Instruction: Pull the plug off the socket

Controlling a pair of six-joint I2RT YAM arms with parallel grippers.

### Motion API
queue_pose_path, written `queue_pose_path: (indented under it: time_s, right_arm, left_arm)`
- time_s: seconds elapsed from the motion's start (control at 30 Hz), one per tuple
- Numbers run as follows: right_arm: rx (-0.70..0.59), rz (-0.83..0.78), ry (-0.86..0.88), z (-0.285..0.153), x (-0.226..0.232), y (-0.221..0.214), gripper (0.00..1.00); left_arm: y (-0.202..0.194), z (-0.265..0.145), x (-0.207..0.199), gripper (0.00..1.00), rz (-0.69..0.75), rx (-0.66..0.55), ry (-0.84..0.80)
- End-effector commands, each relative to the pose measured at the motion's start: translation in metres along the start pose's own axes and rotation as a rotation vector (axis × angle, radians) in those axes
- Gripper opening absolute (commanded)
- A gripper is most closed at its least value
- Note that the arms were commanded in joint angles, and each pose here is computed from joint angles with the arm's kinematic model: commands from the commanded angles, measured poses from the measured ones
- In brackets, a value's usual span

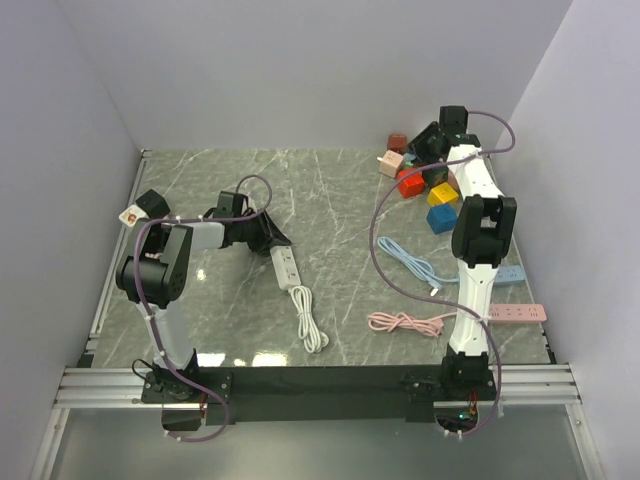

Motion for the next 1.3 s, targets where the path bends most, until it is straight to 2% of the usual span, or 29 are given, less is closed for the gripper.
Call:
queue_pose_path:
  time_s: [0.0,0.03,0.07,0.17,0.27,0.3,0.4,0.5,0.57,0.6,0.67,0.7,0.8,0.83,0.93,0.97,1.0,1.07,1.1,1.27]
  right_arm:
    - [-0.079,0.088,-0.005,0.003,0.003,0.02,0.53]
    - [-0.083,0.09,0.0,0.004,0.003,0.021,0.56]
    - [-0.09,0.094,0.005,0.003,0.004,0.023,0.65]
    - [-0.101,0.078,0.028,0.002,0.008,0.027,0.77]
    - [-0.093,0.058,0.054,-0.009,0.013,0.027,0.79]
    - [-0.11,0.039,0.104,-0.026,0.024,0.029,0.79]
    - [-0.07,-0.022,0.133,-0.042,0.021,0.016,0.79]
    - [-0.009,-0.148,0.135,-0.081,0.027,-0.013,0.79]
    - [0.055,-0.25,0.075,-0.084,0.019,-0.052,0.81]
    - [0.066,-0.29,0.077,-0.099,0.023,-0.065,0.82]
    - [0.092,-0.359,0.012,-0.1,0.004,-0.095,0.88]
    - [0.122,-0.409,0.024,-0.111,0.01,-0.12,0.9]
    - [0.192,-0.467,-0.042,-0.116,-0.006,-0.167,0.96]
    - [0.205,-0.478,-0.048,-0.117,-0.007,-0.177,0.96]
    - [0.252,-0.521,-0.037,-0.117,-0.01,-0.211,0.98]
    - [0.262,-0.536,-0.037,-0.117,-0.009,-0.218,0.98]
    - [0.27,-0.557,-0.058,-0.116,-0.011,-0.227,0.99]
    - [0.286,-0.616,-0.05,-0.12,-0.008,-0.249,0.99]
    - [0.283,-0.632,-0.055,-0.12,-0.008,-0.255,1.0]
    - [0.335,-0.712,-0.068,-0.118,-0.009,-0.298,1.0]
  left_arm:
    - [0.012,-0.001,-0.013,0.01,0.014,-0.004,-0.055]
    - [0.012,0.0,-0.014,0.01,0.014,0.002,-0.06]
    - [0.012,0.001,-0.015,0.01,0.015,0.006,-0.063]
    - [0.017,0.003,-0.022,0.0,0.031,0.004,-0.086]
    - [0.019,0.005,-0.028,0.01,0.041,0.011,-0.126]
    - [0.021,0.007,-0.031,0.01,0.05,0.006,-0.15]
    - [0.023,0.014,-0.041,0.01,0.088,0.054,-0.253]
    - [0.023,0.026,-0.05,0.01,0.14,0.103,-0.321]
    - [0.026,0.031,-0.056,0.14,0.162,0.114,-0.366]
    - [0.023,0.035,-0.055,0.36,0.155,0.126,-0.373]
    - [0.023,0.038,-0.053,0.53,0.148,0.119,-0.358]
    - [0.022,0.038,-0.052,0.72,0.143,0.114,-0.348]
    - [0.022,0.038,-0.048,0.96,0.135,0.094,-0.282]
    - [0.023,0.038,-0.048,0.99,0.132,0.08,-0.259]
    - [0.025,0.032,-0.049,0.99,0.12,0.048,-0.187]
    - [0.034,0.027,-0.052,0.99,0.133,-0.035,-0.094]
    - [0.03,0.021,-0.046,0.99,0.084,-0.016,0.01]
    - [0.037,0.005,-0.049,0.99,0.061,-0.089,0.134]
    - [0.04,-0.002,-0.04,0.99,0.03,-0.127,0.254]
    - [0.044,-0.033,-0.027,0.99,-0.041,-0.207,0.378]
Point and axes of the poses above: each gripper's point midway between its finger pads, its own z axis out along the fingers, its own x axis along the line the jaws close on, y = z × x, the point moved 10 cm from there along -z, back along the fingers, and after that the axes turned 10 degrees about z, right-handed, at the moved point
